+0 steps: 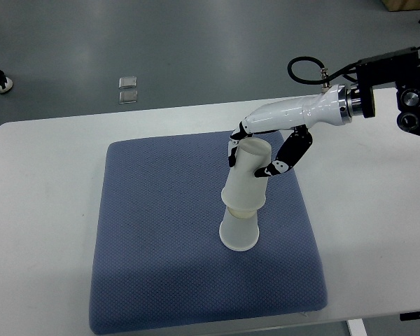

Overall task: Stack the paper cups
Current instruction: 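Lower the held cup onto the center cup with the right hand, then open the right hand fingers and release the stacked cup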

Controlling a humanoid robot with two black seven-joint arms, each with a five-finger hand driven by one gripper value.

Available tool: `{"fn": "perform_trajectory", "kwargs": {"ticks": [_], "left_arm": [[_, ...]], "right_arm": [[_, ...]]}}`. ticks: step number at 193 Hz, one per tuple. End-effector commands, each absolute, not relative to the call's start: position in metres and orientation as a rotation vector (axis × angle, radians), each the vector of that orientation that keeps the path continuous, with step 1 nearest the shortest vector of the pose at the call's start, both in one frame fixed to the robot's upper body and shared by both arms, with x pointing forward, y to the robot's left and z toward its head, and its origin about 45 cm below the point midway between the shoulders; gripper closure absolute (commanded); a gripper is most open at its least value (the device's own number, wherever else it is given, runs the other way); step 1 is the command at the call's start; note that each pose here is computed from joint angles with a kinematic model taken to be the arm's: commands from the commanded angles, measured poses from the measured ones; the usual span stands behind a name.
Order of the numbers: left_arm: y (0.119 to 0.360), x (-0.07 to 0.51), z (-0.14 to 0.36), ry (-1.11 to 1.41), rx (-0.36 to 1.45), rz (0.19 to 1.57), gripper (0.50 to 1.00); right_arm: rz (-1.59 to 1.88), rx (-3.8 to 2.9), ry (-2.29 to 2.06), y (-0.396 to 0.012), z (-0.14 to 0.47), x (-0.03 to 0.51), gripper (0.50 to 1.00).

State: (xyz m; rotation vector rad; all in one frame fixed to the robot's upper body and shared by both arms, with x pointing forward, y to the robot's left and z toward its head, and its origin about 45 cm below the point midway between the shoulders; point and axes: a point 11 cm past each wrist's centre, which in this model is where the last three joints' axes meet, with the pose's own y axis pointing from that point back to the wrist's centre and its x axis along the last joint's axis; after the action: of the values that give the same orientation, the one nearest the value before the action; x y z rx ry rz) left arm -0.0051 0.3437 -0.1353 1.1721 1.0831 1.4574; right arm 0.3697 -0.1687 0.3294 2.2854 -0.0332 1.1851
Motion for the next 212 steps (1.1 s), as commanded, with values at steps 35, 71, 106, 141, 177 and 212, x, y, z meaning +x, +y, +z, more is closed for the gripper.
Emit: {"fn": "perform_trajectory", "kwargs": {"ticks": [35, 71, 106, 141, 177, 212], "left_arm": [[0.344, -0.005, -0.135, 1.083, 1.172, 1.457, 0.5], [0.344, -0.005, -0.135, 1.083, 1.172, 1.457, 0.5], [0.344, -0.005, -0.135, 1.083, 1.172, 1.457, 0.5], [0.344, -0.005, -0.135, 1.083, 1.172, 1.457, 0.5], [0.344, -0.005, -0.135, 1.083, 1.172, 1.457, 0.5], [0.344, -0.005, -0.135, 1.084, 1.171, 1.459, 0.5]], "right_arm": [[1.148, 2.319, -0.008, -0.164, 0.315, 0.362, 0.893], [1.133, 2.333, -0.013, -0.164, 0.306, 0.36, 0.893], [1.147, 2.32, -0.018, -0.164, 0.299, 0.36, 0.893], [1.192, 2.29, -0.01, -0.163, 0.291, 0.359, 0.893], [1.217, 2.268, -0.024, -0.164, 0.281, 0.362, 0.893], [1.258, 2.222, -0.032, -0.168, 0.274, 0.366, 0.893]]}}
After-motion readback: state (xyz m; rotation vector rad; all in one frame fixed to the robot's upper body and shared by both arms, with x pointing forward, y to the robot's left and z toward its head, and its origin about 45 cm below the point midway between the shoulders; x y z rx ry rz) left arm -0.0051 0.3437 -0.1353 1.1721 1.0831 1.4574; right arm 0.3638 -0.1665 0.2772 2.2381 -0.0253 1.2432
